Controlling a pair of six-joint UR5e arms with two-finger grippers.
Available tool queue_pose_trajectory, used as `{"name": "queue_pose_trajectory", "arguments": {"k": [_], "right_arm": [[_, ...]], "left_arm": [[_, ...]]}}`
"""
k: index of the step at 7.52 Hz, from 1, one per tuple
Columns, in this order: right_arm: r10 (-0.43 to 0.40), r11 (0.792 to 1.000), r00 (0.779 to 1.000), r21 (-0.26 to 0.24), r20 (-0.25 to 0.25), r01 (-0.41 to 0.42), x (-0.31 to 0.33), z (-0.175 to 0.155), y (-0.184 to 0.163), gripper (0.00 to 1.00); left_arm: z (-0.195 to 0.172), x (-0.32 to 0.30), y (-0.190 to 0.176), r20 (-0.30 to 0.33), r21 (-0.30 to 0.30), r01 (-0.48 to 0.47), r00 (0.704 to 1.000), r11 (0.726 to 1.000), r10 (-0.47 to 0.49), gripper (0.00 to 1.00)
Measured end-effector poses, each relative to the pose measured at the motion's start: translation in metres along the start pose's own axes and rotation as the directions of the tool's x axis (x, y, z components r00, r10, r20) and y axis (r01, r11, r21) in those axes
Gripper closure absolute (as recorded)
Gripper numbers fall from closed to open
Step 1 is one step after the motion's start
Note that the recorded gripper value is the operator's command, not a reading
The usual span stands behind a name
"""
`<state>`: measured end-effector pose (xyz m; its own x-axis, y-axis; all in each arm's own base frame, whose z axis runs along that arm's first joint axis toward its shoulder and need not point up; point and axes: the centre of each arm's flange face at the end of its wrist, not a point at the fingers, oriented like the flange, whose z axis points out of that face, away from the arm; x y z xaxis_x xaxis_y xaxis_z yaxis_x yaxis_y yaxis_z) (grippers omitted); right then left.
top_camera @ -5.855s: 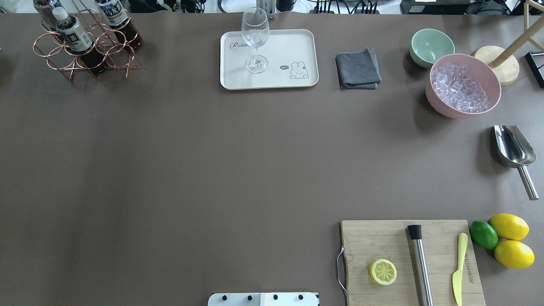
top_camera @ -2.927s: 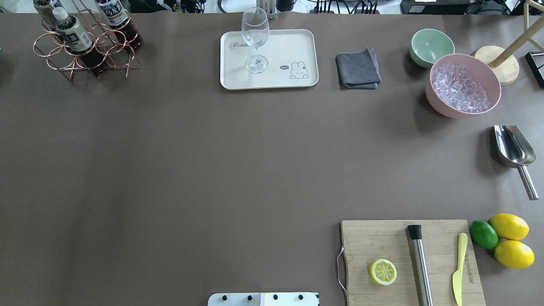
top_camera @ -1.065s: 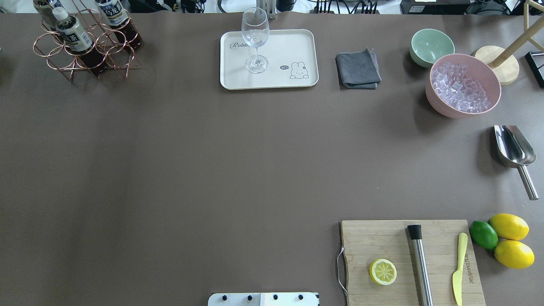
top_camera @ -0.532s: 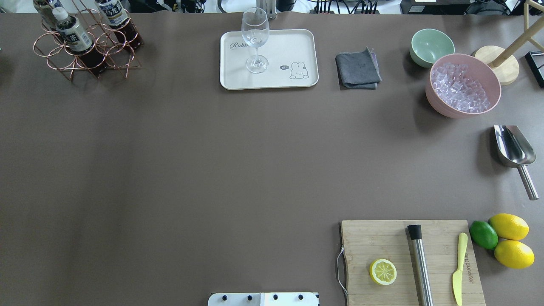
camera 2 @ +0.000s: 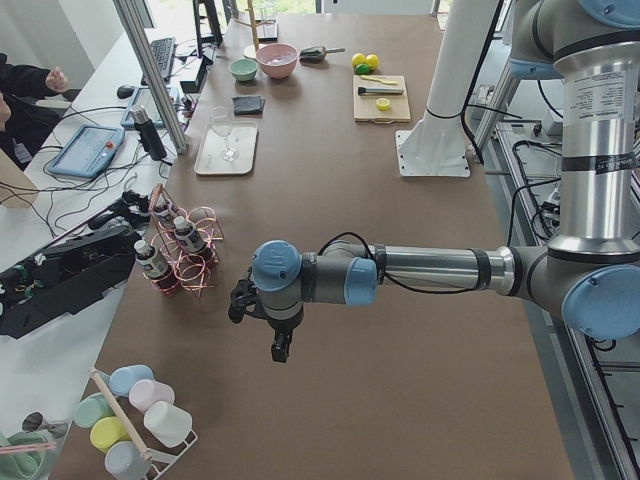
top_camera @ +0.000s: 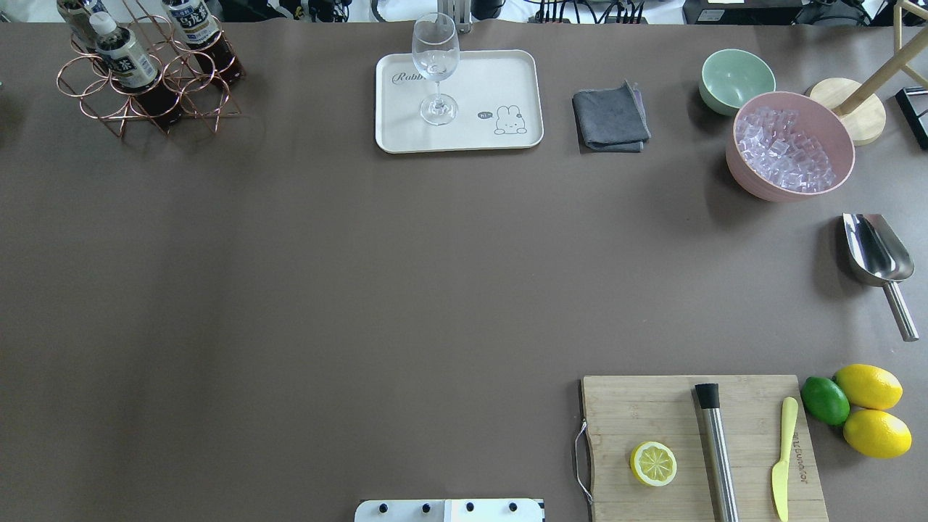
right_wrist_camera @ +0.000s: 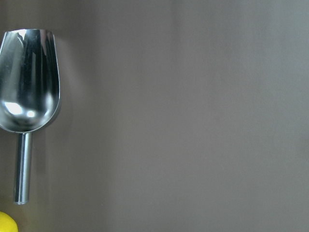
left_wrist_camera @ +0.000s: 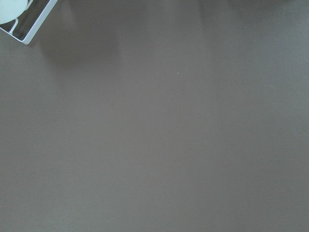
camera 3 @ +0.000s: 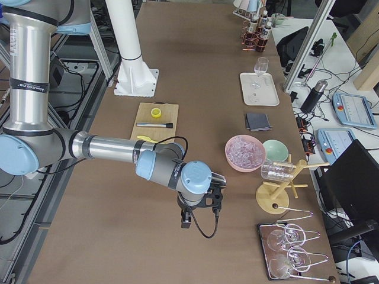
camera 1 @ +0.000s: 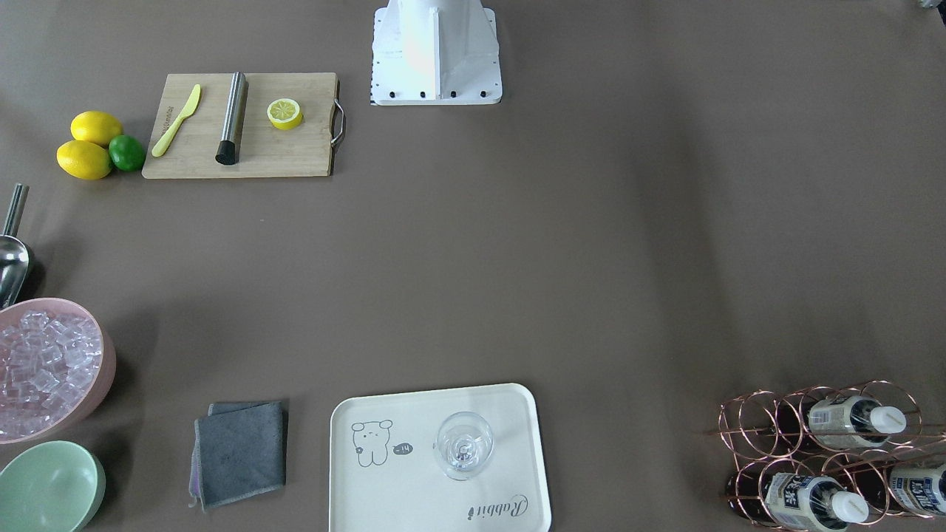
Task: Take tea from basket to plate
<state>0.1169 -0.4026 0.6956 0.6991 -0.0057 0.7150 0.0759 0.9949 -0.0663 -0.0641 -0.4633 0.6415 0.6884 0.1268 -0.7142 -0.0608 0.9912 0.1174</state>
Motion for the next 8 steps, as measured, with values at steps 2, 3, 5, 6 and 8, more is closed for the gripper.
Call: {"name": "queue_pose_trajectory", "arguments": {"k": [2,3,5,6,8], "right_arm": [[0.005,1.000,1.000,-0.002,0.007,-0.005,0.001,0.002,0.002,0.00],[0.014,1.000,1.000,-0.010,0.011,-0.013,0.005,0.007,0.008,0.00],[0.027,0.999,1.000,-0.020,0.016,-0.026,0.009,0.013,0.016,0.00],[0.027,0.999,1.000,-0.018,0.016,-0.026,0.009,0.012,0.017,0.00],[0.023,1.000,1.000,-0.013,0.015,-0.023,0.008,0.010,0.016,0.00]], "left_arm": [[-0.011,0.013,-0.015,0.002,0.026,-0.069,0.998,0.997,0.069,0.02],[-0.022,0.024,-0.031,0.010,0.046,-0.176,0.984,0.983,0.176,0.02],[-0.036,0.057,-0.073,0.036,0.067,-0.418,0.908,0.906,0.417,0.02],[-0.042,0.083,-0.100,0.066,0.066,-0.534,0.845,0.843,0.530,0.02],[-0.069,0.140,-0.167,0.100,0.019,-0.704,0.708,0.710,0.699,0.02]]}}
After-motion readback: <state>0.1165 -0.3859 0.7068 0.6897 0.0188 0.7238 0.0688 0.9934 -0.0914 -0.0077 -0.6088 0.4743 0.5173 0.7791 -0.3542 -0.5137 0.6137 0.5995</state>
